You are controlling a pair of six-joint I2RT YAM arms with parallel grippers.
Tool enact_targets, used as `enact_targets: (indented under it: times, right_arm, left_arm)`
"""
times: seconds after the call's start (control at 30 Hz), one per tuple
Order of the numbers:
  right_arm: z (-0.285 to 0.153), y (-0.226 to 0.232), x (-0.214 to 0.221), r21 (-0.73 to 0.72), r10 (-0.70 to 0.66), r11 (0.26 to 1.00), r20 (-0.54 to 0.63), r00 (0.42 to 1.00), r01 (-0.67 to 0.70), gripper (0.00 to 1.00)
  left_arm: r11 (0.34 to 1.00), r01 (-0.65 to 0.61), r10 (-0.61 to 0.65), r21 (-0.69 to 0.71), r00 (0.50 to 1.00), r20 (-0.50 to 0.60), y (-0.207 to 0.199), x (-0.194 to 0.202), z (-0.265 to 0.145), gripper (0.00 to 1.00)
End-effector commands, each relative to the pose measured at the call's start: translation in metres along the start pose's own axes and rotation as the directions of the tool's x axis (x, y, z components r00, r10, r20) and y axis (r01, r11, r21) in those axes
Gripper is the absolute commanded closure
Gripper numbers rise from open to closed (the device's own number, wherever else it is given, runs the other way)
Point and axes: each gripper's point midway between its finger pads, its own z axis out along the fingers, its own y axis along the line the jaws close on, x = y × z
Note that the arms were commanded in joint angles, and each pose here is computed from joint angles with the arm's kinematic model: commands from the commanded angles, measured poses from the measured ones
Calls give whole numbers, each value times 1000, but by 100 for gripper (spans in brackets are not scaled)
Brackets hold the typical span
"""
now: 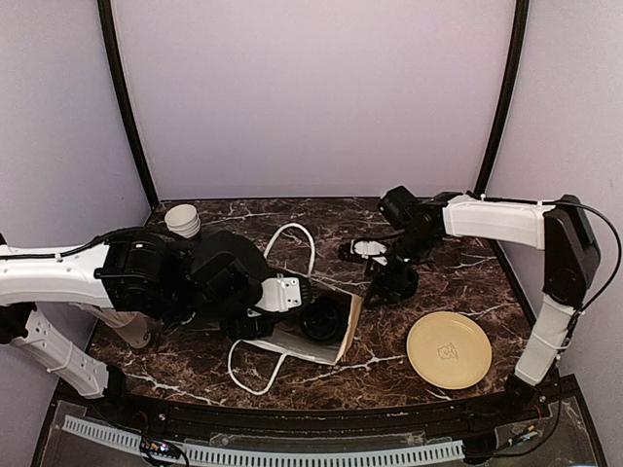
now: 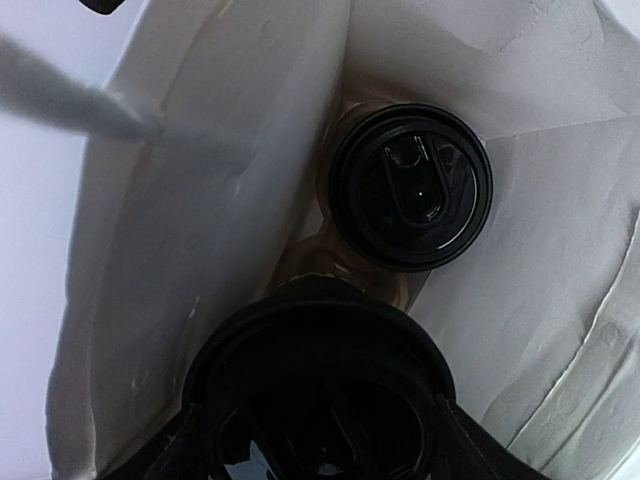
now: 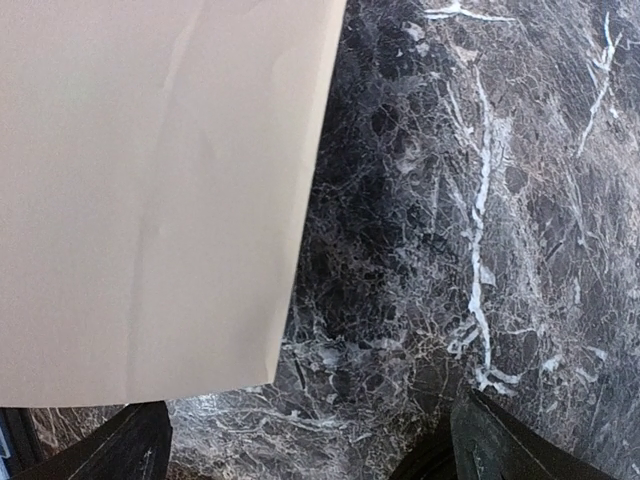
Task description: Pack the takeout coffee
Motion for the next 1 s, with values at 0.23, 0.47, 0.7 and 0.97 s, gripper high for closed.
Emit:
enact_targets:
  times: [0.23,0.47,0.7,0.97]
  right_arm:
    - [3,15,5,22,-87,996,-43,995,88,1]
    - [2,15,-3,-1,-93,996,-35,995,93,1]
    - [1,16,-2,-14,-104,995,-53,993,103,1]
    - [2,23,-3,-60,-97,994,-43,994,94,1]
  left_arm:
    - [996,-90,90,-22,996,0,-9,9,20,47]
    - [997,-72,74,-33,997,39,-5,11,25,47]
    - [997,-67,69,-32,996,51,0,20,37,47]
    - [997,-65,68,-45,993,92,5,17,40,48]
